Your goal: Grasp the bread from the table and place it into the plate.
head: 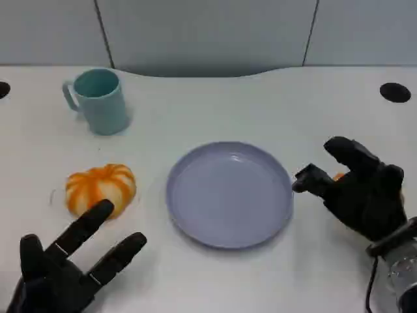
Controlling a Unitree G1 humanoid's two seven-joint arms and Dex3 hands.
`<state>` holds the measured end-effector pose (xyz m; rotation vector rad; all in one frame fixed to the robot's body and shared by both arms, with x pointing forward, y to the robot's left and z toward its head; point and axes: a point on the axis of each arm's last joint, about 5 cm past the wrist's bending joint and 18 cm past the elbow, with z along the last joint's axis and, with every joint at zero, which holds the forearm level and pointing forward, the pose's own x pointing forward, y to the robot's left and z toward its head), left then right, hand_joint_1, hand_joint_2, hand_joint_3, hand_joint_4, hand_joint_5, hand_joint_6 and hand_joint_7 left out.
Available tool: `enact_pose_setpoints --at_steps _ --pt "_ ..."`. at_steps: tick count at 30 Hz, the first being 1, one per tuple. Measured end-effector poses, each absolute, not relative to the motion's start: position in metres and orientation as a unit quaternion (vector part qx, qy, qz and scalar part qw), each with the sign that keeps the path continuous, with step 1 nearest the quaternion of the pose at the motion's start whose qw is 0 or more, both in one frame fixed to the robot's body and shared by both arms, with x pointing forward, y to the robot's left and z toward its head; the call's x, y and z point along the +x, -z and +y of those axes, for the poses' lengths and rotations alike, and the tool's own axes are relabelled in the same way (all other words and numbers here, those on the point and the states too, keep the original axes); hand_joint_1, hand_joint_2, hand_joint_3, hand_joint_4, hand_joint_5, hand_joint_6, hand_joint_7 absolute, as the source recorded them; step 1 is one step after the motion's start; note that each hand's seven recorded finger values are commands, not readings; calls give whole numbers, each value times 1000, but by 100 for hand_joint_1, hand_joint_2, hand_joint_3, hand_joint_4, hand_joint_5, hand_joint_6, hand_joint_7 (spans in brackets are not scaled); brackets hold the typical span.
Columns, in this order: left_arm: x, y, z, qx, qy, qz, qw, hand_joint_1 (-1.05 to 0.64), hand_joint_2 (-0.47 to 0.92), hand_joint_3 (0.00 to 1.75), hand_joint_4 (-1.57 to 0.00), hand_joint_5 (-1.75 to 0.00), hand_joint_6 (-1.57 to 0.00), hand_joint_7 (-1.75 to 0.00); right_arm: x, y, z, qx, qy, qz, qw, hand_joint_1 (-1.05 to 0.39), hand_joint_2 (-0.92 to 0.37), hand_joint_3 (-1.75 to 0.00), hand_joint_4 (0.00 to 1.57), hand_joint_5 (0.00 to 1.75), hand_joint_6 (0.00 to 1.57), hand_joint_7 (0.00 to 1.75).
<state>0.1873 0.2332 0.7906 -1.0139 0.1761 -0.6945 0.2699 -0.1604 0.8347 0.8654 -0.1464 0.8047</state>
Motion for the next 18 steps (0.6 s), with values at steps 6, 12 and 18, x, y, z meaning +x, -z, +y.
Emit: enact_pose_setpoints --at_steps 6,12,18 --pt "187 -790 233 -475 325 83 814 -105 92 45 -55 -17 -56 0 270 -834 -161 406 -379 -69 829 -48 -92 -3 84 88 110 0" --pt "187 -790 233 -475 325 82 814 -105 92 46 -54 -17 -56 0 269 -834 -162 405 -377 -69 830 -49 -92 -2 85 90 111 1" --pt "188 -792 233 -450 317 66 832 -102 92 45 -60 -19 -60 -2 270 -835 -162 401 -373 -69 834 -47 -92 -3 84 89 110 0"
